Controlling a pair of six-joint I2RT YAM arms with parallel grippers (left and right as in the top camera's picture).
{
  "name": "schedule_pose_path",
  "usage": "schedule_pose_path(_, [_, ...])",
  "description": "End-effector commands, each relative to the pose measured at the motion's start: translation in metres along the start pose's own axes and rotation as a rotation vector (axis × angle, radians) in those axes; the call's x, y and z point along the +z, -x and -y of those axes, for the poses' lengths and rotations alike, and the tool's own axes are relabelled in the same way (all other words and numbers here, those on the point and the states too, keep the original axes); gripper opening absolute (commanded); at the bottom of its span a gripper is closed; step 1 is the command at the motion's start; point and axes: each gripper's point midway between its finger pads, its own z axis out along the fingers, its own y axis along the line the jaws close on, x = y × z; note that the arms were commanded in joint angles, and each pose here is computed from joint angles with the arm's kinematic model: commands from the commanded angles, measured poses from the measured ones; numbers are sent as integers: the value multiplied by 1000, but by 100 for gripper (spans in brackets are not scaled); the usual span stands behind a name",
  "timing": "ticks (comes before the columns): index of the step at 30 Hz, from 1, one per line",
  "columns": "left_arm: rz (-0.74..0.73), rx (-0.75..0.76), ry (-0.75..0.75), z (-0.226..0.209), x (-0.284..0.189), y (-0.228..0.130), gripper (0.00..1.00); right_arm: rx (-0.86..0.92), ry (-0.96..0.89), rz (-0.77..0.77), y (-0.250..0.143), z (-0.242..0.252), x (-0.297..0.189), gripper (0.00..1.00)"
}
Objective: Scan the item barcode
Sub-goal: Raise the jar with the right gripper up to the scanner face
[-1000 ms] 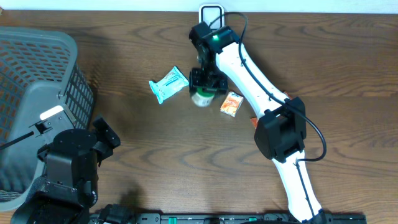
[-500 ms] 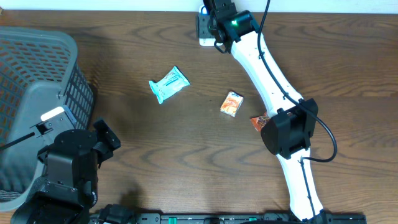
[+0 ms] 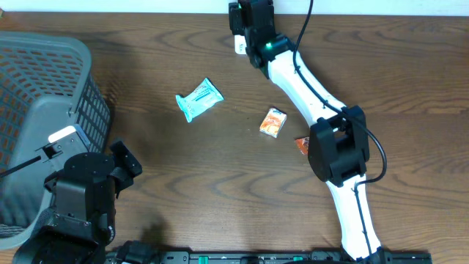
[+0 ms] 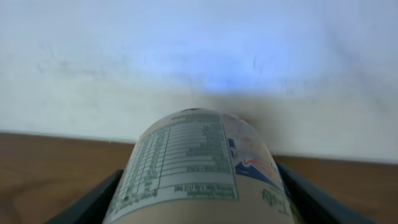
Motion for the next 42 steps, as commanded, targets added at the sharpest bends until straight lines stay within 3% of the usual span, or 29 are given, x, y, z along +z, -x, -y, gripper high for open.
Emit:
schedule_pose_path(1, [0, 0, 16, -3, 2, -1, 93, -46, -27, 72, 17, 9, -2, 52])
schedule_pose_path(12, [14, -10, 7, 0, 1, 3, 93, -106, -31, 114, -30, 9, 37, 54])
schedule_pose_path(26, [16, -9, 11, -1, 2, 3, 93, -95, -27, 143, -27, 7, 39, 57])
schedule_pose_path(35, [15, -9, 10, -1, 2, 3, 93, -123, -156, 57, 32, 39, -21, 53])
schedule_pose_path(42, [15, -9, 10, -1, 2, 3, 93, -164, -329, -107, 56, 117, -81, 54])
